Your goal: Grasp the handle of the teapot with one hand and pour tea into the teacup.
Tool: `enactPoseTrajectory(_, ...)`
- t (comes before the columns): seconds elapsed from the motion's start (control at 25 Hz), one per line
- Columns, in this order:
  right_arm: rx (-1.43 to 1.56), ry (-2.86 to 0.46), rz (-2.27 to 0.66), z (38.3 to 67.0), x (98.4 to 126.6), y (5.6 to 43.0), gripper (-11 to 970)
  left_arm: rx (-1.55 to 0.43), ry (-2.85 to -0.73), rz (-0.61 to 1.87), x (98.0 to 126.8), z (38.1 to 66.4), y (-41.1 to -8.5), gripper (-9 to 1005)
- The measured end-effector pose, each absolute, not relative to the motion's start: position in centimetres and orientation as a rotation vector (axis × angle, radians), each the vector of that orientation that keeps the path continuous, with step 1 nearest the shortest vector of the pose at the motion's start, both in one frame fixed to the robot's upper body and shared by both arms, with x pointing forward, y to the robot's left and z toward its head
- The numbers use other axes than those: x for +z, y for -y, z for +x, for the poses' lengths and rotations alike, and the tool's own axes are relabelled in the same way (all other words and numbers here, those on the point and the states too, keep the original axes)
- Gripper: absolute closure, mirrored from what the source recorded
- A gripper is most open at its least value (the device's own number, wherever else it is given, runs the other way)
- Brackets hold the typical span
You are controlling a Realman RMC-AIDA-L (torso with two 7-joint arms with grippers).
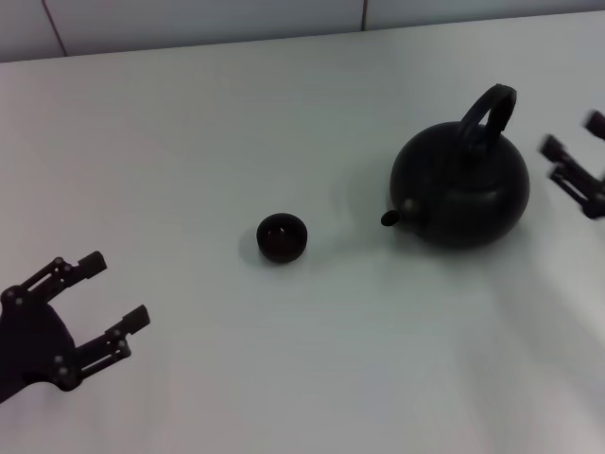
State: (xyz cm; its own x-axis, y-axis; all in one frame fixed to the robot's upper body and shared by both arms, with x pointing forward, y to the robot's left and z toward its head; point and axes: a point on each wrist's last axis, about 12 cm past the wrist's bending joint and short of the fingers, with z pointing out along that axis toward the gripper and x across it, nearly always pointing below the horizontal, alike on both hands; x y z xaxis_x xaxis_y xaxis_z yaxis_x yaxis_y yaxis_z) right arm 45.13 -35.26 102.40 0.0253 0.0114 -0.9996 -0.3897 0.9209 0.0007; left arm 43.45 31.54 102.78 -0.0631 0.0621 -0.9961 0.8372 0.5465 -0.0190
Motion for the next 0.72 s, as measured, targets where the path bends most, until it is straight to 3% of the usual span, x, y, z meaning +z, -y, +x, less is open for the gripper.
enactPoseTrajectory(0.12, 0.286, -1.507, -0.215, 42.4, 102.0, 36.4, 283, -0.764, -1.517, 0.808, 102.6, 43.6, -31.2, 191)
enactPoseTrajectory(0.28, 0.292, -1.516, -0.202, 41.9, 101.9, 36.6, 283, -0.772, -1.516, 0.815, 102.6, 43.9, -31.0, 191)
enactPoseTrajectory(0.48, 0.475, -1.554, -0.301, 42.5, 102.9, 36.9, 283, -0.83, -1.509, 0.878, 103.4, 45.4, -30.4, 191)
enactPoseTrajectory(0.72, 0.794, -1.735, -0.725, 45.0, 106.7, 37.6, 283, -0.971, -1.576, 1.056, 105.6, 48.8, -29.8, 191)
